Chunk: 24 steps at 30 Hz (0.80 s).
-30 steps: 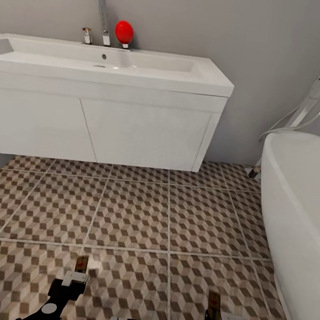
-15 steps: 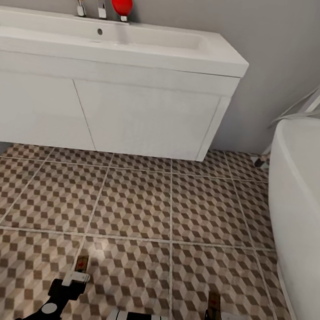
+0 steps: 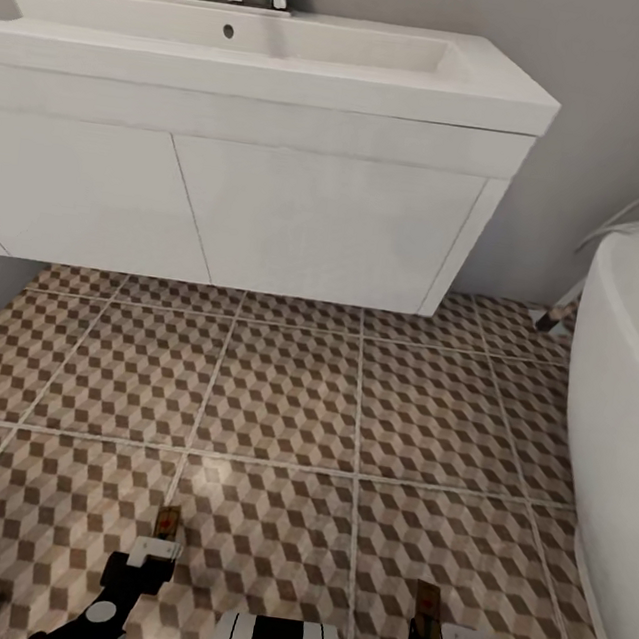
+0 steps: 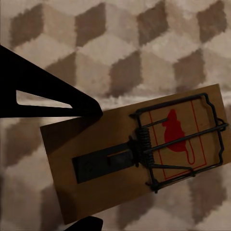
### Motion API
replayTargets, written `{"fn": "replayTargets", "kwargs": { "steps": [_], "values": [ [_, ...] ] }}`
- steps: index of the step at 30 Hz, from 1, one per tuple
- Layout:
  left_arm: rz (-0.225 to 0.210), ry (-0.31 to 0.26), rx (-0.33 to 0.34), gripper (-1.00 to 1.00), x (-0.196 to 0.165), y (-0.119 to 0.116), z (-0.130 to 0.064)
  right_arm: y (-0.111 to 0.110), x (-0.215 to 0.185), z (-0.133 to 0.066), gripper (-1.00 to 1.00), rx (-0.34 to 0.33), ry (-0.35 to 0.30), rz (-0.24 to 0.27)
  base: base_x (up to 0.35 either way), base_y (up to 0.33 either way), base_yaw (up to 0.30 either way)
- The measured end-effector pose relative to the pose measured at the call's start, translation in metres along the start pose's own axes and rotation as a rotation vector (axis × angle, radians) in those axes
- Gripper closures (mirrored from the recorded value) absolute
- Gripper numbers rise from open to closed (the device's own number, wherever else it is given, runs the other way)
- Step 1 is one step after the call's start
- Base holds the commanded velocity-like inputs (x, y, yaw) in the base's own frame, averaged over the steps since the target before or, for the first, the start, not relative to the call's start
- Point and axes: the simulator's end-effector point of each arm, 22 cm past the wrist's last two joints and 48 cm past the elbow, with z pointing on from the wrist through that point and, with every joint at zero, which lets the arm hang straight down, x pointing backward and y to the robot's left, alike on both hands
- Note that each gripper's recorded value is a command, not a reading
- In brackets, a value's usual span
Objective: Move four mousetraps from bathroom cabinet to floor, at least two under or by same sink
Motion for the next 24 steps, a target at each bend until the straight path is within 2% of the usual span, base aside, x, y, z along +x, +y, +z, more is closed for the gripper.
{"fn": "replayTargets", "kwargs": {
  "steps": [9,12,15,17,20,24],
  "values": [
    [-0.013,-0.029,0.01,1.0,-0.014,-0.006,0.001,0.003,-0.005,0.001,1.0,-0.011,-0.012,-0.006,0.0,0.0,0.013],
    [-0.027,-0.04,0.026,1.0,-0.023,-0.017,0.0,0.011,-0.027,0.005,1.0,-0.029,-0.058,-0.019,0.0,0.0,0.0],
    [-0.03,-0.01,0.049,1.0,-0.025,-0.034,0.0,0.018,-0.061,0.009,1.0,-0.045,-0.114,-0.038,0.0,0.0,0.0],
    [-0.021,0.036,0.083,1.0,-0.035,-0.052,-0.001,0.022,-0.081,0.013,1.0,-0.051,-0.123,-0.058,0.0,0.0,0.0],
    [-0.022,0.063,0.127,1.0,-0.061,-0.071,-0.006,0.024,-0.104,0.014,1.0,-0.053,-0.145,-0.062,0.0,0.0,0.0],
    [-0.072,0.077,0.123,1.0,-0.081,-0.066,-0.006,0.025,-0.121,0.015,1.0,-0.054,-0.169,-0.059,0.0,0.0,0.0]
  ]
}}
